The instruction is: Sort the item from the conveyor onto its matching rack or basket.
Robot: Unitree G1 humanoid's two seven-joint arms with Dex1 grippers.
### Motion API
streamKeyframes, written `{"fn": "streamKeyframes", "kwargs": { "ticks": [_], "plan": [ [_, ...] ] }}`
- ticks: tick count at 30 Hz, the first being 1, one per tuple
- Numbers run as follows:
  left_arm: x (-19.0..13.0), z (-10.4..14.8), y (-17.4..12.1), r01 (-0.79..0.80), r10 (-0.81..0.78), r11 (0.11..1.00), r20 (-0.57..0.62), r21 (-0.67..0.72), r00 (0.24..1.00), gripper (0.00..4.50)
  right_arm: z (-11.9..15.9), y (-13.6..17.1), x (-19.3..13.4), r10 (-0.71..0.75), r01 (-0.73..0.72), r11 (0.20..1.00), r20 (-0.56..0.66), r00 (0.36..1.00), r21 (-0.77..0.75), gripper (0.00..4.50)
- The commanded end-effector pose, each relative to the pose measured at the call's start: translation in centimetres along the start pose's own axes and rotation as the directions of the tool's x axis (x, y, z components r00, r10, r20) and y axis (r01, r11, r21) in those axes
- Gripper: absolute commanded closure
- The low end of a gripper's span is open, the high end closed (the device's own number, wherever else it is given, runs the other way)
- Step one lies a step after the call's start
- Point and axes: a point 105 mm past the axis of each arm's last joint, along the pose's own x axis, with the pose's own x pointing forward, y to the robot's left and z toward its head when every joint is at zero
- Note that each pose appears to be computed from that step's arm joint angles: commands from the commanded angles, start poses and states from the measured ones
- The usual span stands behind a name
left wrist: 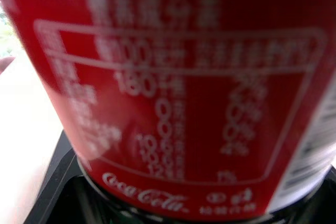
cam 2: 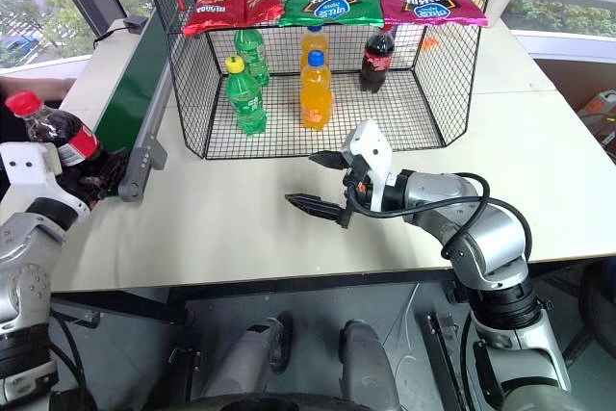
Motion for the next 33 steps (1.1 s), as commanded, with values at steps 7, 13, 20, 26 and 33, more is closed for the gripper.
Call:
{"fn": "streamKeyframes", "kwargs": {
  "ticks": [7,13,20,26,33],
  "plan": [
    [1.0,8.6,-2.1,0.165,-0.145,0.983,0.215,-0.075,0.966,1.51,1.0,0.2,0.0,0.009,-0.009,1.0,0.031,0.999,-0.028,0.0],
    [2.9,6.5,-10.2,0.438,-0.436,0.899,0.132,0.015,0.89,1.51,2.1,-0.3,0.1,-0.015,0.018,0.999,0.07,0.997,-0.043,0.0],
    [1.4,0.6,-21.1,0.778,-0.779,0.623,-0.031,0.077,0.627,1.51,4.8,-0.9,-0.1,-0.032,0.031,0.999,0.147,0.989,0.007,0.0],
    [0.5,-1.9,-24.3,0.877,-0.876,0.453,-0.103,0.163,0.472,1.51,5.7,-0.6,0.0,-0.029,0.029,1.0,0.158,0.987,0.004,0.0],
    [0.4,-2.2,-26.0,0.901,-0.906,0.385,-0.105,0.202,0.411,1.51,5.8,-0.5,0.0,-0.029,0.029,1.0,0.159,0.987,0.002,0.0]
  ]
}}
